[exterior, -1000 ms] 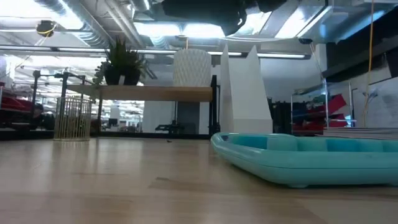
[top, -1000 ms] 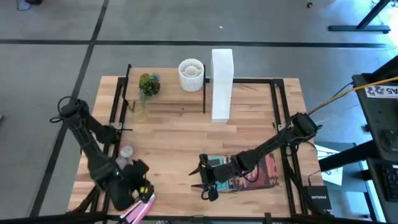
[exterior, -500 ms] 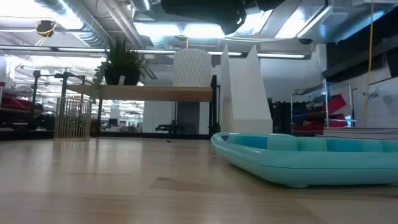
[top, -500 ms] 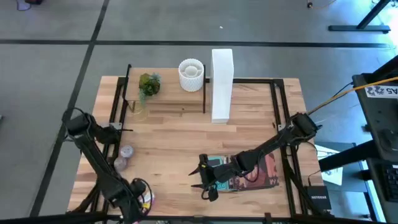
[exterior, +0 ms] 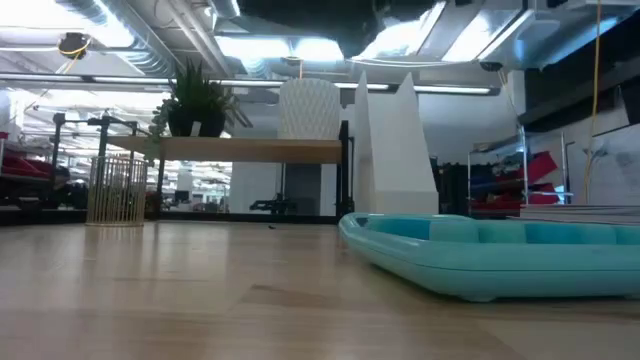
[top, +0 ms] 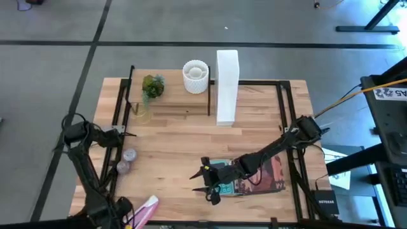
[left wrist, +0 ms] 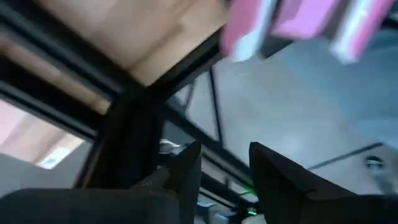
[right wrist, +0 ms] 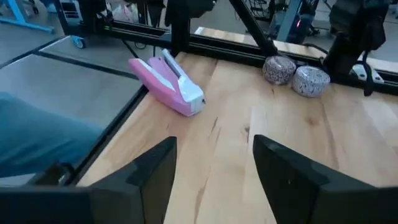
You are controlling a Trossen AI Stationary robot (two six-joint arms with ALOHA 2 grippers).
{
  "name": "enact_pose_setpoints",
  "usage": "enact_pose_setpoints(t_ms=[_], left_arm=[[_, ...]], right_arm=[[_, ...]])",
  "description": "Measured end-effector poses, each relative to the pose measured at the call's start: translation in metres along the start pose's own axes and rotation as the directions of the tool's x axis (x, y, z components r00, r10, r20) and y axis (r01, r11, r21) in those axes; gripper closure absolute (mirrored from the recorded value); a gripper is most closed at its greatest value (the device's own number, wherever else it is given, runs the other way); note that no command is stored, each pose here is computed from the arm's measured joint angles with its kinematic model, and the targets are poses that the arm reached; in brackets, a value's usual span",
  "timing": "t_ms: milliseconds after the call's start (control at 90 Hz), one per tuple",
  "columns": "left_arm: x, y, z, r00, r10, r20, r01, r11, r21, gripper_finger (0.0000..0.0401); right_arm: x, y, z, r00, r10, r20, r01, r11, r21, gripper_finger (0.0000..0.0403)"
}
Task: Stock shelves
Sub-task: Put the pink stapler under the shelf
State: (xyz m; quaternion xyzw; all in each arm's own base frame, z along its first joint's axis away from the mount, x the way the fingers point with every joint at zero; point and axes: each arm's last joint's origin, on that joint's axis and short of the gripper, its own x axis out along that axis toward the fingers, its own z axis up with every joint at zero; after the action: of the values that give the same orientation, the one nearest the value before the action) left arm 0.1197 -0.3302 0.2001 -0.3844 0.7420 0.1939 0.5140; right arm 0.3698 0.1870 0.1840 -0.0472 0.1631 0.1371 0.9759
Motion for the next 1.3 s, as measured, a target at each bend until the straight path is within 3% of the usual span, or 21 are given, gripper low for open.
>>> enact_pose_setpoints(t_ms=[89, 222, 311, 578, 1000, 1300], left_arm=[[0.009, -0.002, 0.001, 1.000, 0.012, 0.005, -0.012, 1.000, 0.024, 0.0283], [0.025, -0.010, 0.004, 0.999, 0.012, -0.033, -0.006, 0.984, 0.180, 0.0283], [0.032, -0.012, 0.008, 0.997, 0.050, -0.065, -0.036, 0.978, 0.205, 0.0283], [0.032, -0.005, 0.018, 0.993, 0.114, 0.037, -0.118, 0.984, 0.133, 0.0283], [0.022, -0.021, 0.048, 0.975, 0.010, 0.221, -0.042, 0.989, 0.142, 0.0284], [0.012, -0.023, 0.075, 0.936, 0.043, 0.350, -0.088, 0.989, 0.115, 0.0291]], right_arm=[[0.001, 0.000, -0.001, 1.000, 0.001, -0.003, -0.001, 1.000, 0.000, 0.0205], [0.001, 0.000, 0.000, 1.000, 0.001, 0.005, -0.001, 1.000, 0.001, 0.0205], [0.001, 0.000, 0.001, 1.000, 0.002, 0.015, -0.002, 1.000, 0.004, 0.0205], [0.001, 0.000, 0.001, 1.000, 0.000, 0.019, 0.000, 1.000, 0.004, 0.0205], [0.000, 0.001, 0.000, 1.000, 0.009, 0.008, -0.009, 1.000, 0.001, 0.0205], [0.000, 0.001, 0.000, 1.000, 0.009, 0.008, -0.009, 1.000, 0.002, 0.0205]])
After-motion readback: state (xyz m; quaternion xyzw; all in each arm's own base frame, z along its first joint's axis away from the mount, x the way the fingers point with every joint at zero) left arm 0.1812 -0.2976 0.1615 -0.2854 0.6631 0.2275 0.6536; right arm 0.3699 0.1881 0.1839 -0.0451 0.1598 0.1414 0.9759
